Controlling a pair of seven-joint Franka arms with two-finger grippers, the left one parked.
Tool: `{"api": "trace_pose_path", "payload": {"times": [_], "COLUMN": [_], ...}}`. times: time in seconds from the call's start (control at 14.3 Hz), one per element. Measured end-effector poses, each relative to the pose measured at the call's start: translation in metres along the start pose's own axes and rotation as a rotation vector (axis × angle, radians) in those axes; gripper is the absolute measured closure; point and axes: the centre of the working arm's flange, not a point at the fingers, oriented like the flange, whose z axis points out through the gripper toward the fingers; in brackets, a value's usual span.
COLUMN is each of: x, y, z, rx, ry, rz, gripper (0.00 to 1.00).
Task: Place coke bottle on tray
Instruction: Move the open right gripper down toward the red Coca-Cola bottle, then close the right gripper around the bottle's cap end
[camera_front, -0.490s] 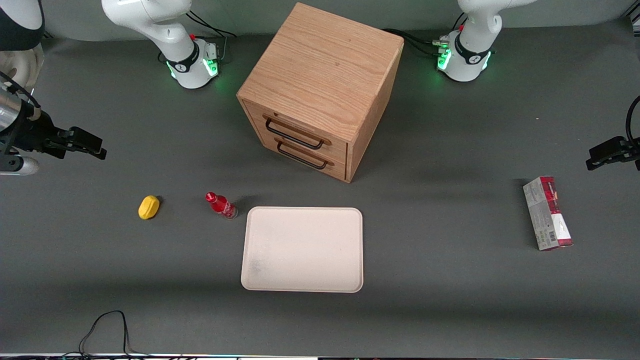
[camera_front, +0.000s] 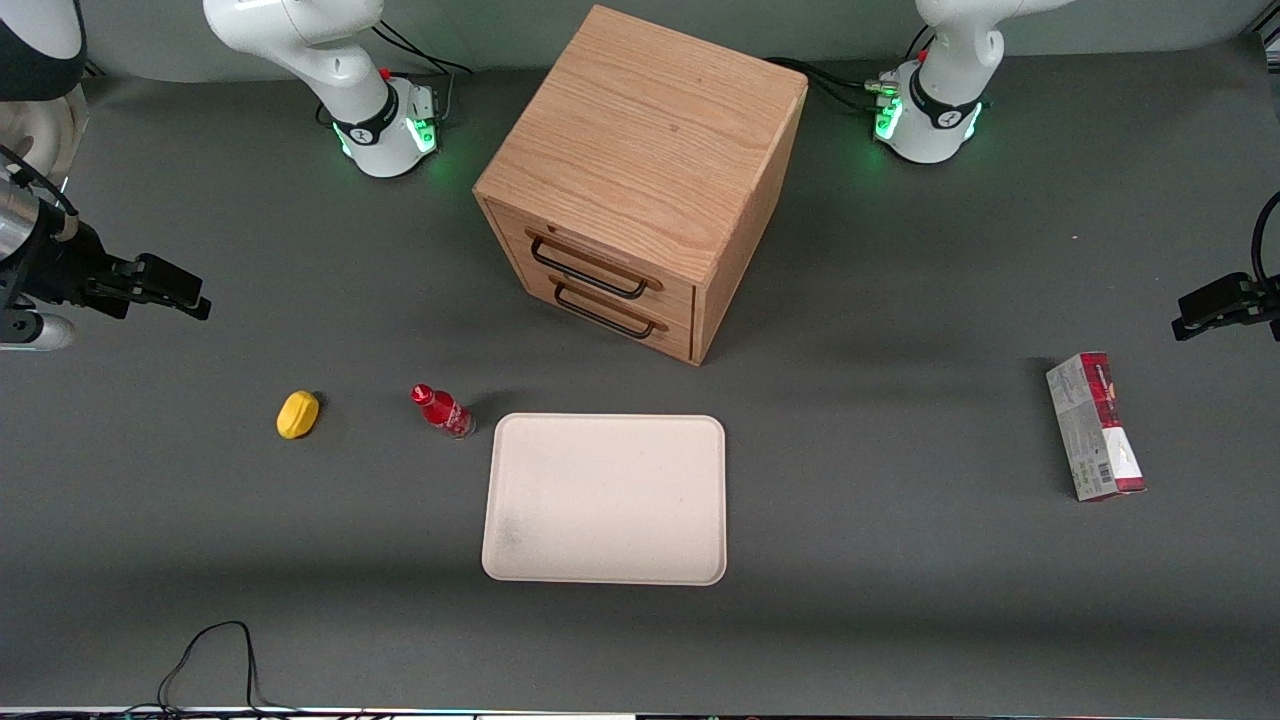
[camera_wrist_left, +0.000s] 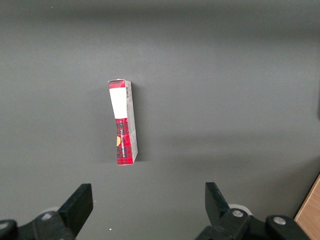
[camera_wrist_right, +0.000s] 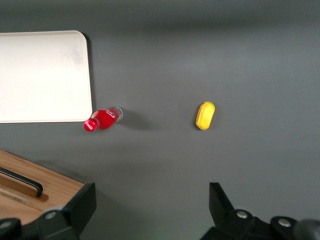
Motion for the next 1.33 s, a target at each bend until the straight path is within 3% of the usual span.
{"api": "trace_pose_path", "payload": {"times": [0.28, 0.63, 0.98, 1.33], "x": [0.012, 0.017, -0.011, -0.015], "y": [-0.053, -0.121, -0.139, -0.137], "z": [0.024, 0.151, 0.253, 0.293], "rx": [0.013, 0.038, 0.052, 0.052], "ry": [0.039, 0.078, 0.106, 0.110], "rz": [-0.045, -0.091, -0.130, -0.132], "gripper": [0.00, 0.00, 0.00, 0.00]}}
